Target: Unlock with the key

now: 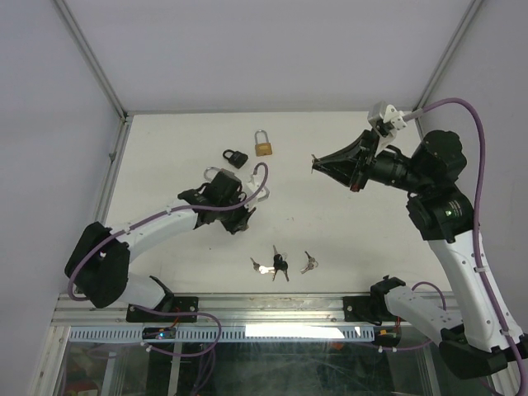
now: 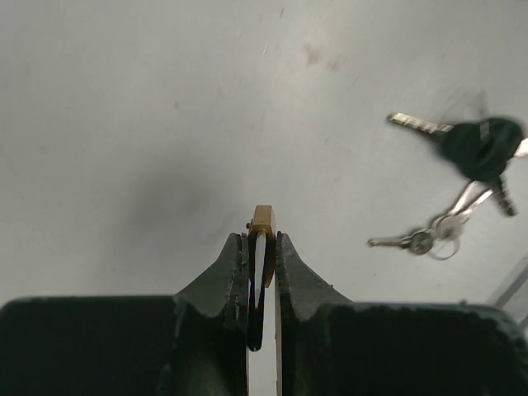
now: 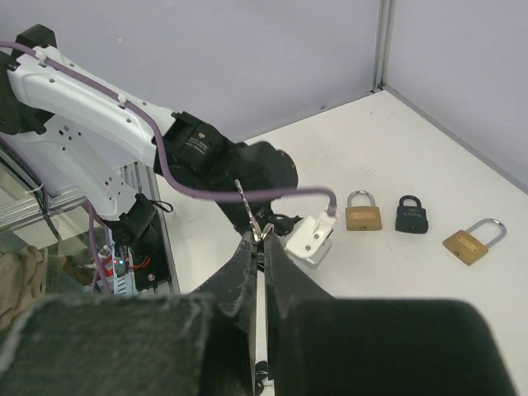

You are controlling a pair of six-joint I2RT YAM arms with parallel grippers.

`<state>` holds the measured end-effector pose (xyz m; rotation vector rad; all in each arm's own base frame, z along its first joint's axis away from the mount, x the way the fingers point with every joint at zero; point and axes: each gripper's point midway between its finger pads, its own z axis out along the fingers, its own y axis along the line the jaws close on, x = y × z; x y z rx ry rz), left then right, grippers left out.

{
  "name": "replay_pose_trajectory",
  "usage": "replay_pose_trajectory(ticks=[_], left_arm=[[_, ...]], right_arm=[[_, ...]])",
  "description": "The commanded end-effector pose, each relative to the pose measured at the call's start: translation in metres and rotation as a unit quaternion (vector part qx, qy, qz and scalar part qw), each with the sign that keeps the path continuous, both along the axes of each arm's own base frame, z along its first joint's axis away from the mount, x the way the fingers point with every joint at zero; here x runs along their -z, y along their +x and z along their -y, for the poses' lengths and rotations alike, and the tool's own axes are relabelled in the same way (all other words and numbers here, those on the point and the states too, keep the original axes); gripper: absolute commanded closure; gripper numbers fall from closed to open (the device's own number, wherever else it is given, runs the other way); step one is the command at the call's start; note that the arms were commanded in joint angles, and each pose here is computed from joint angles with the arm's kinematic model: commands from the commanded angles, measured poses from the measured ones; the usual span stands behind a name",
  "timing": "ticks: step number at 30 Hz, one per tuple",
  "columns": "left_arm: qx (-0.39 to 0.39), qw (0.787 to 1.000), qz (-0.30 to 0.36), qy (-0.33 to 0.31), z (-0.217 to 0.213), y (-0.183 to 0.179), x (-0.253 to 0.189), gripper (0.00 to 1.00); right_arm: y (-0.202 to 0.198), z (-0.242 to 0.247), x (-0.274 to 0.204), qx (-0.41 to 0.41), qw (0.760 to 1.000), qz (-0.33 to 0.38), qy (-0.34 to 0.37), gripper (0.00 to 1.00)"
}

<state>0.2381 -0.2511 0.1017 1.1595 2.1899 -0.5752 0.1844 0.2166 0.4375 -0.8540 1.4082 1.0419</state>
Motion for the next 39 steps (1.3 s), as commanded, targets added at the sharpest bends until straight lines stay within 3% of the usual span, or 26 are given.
replay_pose_trajectory(ticks=[1,10,15,16,19,20,22,26,31,34,36,39], left_arm=[[-0.006,0.991,0.050,0.120,-0.042,0.010,0.036,1.00],[-0.003,0.996,0.008,0.094,-0.048,-0.021,0.071,1.00],[-0.005,0.996,0.015,0.092,-0.048,-0.020,0.073,0.98],[-0.004,0.996,0.017,0.089,-0.047,-0.018,0.070,0.88],[0.007,0.997,0.031,0.067,-0.038,-0.015,0.054,0.32],[0.012,0.998,0.038,0.055,-0.034,-0.014,0.046,0.18],[0.018,0.998,0.056,0.030,-0.025,-0.008,0.027,0.02],[0.053,0.990,0.127,-0.041,0.001,0.006,-0.038,0.01],[0.163,0.946,0.217,-0.178,0.041,-0.009,-0.156,0.01],[0.225,0.910,0.230,-0.260,0.059,-0.032,-0.227,0.01],[0.229,0.899,0.221,-0.301,0.068,-0.036,-0.267,0.01],[0.222,0.896,0.201,-0.327,0.080,-0.029,-0.303,0.16]], right_arm=[[0.003,0.001,-0.005,0.009,1.000,0.010,0.005,1.00],[0.007,-0.001,-0.005,0.010,1.000,0.000,0.007,1.00],[0.008,-0.002,-0.005,0.009,1.000,-0.001,0.007,1.00],[0.007,-0.002,-0.006,0.009,1.000,-0.002,0.008,1.00],[0.008,-0.002,-0.005,0.008,1.000,-0.002,0.007,1.00],[0.008,-0.002,-0.004,0.008,1.000,-0.004,0.006,1.00],[0.009,-0.002,-0.002,0.007,1.000,-0.007,0.005,1.00],[0.011,-0.003,0.005,0.006,1.000,-0.016,-0.003,1.00],[0.021,-0.005,0.022,0.012,0.999,-0.041,-0.030,1.00],[0.024,-0.009,0.034,0.005,0.997,-0.056,-0.050,1.00],[0.027,-0.011,0.045,0.009,0.995,-0.065,-0.069,1.00],[0.024,-0.015,0.057,0.005,0.993,-0.076,-0.093,1.00]])
